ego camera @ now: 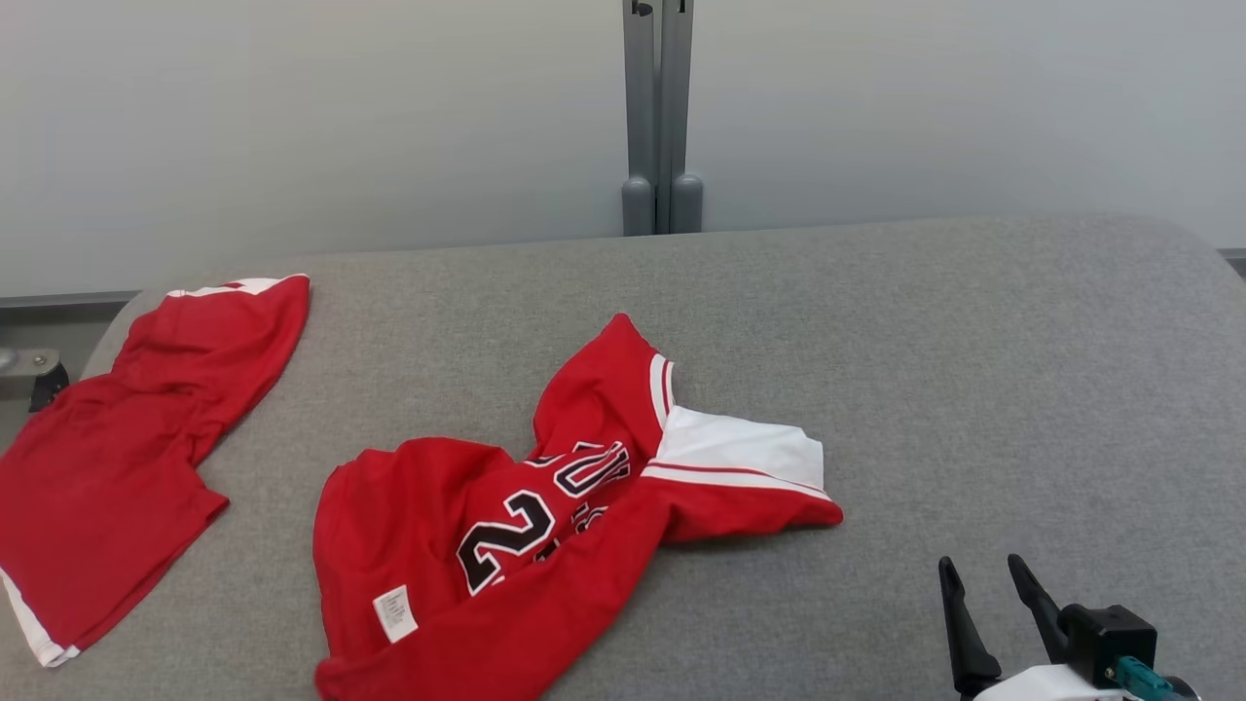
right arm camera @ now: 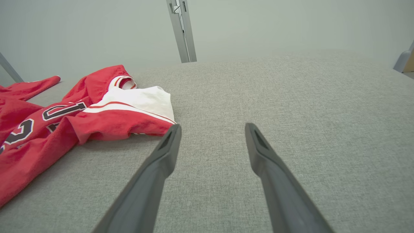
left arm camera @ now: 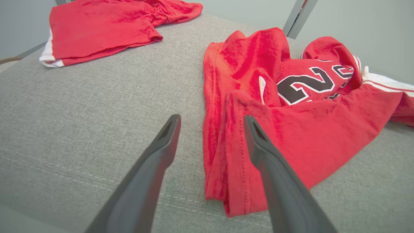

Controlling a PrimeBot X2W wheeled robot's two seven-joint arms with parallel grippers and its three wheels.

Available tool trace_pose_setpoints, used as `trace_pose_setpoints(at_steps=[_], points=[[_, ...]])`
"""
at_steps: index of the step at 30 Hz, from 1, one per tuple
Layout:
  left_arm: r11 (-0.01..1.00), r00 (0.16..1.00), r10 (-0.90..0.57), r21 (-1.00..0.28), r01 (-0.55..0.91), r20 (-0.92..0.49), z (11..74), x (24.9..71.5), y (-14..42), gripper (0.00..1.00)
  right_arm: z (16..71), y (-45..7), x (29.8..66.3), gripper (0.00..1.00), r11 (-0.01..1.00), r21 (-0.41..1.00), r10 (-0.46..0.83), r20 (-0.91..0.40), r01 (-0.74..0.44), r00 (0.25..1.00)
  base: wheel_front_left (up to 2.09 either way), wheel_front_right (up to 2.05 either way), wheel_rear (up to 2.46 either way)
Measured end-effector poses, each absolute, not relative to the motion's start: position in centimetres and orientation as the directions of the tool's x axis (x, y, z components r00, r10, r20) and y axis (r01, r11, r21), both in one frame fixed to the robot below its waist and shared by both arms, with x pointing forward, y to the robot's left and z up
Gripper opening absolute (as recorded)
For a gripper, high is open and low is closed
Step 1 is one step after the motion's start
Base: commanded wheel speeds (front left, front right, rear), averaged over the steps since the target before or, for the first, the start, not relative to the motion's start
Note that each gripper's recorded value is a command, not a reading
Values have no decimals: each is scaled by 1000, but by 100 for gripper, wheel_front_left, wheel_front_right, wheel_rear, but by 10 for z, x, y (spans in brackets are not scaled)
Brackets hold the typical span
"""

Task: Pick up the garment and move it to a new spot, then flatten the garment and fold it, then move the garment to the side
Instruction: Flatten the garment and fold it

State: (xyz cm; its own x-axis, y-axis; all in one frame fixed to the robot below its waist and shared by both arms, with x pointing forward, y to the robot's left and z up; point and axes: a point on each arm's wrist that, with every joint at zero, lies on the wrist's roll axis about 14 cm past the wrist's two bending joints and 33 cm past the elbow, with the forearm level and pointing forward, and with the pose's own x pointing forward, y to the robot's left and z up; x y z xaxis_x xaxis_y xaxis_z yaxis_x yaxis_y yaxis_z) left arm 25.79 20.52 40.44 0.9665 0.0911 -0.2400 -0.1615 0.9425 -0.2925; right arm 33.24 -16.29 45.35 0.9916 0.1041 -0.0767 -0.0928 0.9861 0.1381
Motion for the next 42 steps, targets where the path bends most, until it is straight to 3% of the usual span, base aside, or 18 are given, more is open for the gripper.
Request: trace_pose_setpoints(at_steps=[16, 33, 42], points=[[958, 999, -40, -283, 40, 4, 476, 298, 171, 100, 481, -164, 336, 100, 991, 80, 107, 9, -107, 994, 0, 0, 0], [957, 995, -98, -276, 84, -36, 464, 308, 155, 100, 478, -170, 336, 100, 993, 76, 90, 0, -90, 996, 0, 0, 0], [926, 946, -322, -222, 305, -42, 466, 362, 93, 100, 476, -159, 351, 100, 990, 72, 121, -11, -120, 993, 0, 0, 0]])
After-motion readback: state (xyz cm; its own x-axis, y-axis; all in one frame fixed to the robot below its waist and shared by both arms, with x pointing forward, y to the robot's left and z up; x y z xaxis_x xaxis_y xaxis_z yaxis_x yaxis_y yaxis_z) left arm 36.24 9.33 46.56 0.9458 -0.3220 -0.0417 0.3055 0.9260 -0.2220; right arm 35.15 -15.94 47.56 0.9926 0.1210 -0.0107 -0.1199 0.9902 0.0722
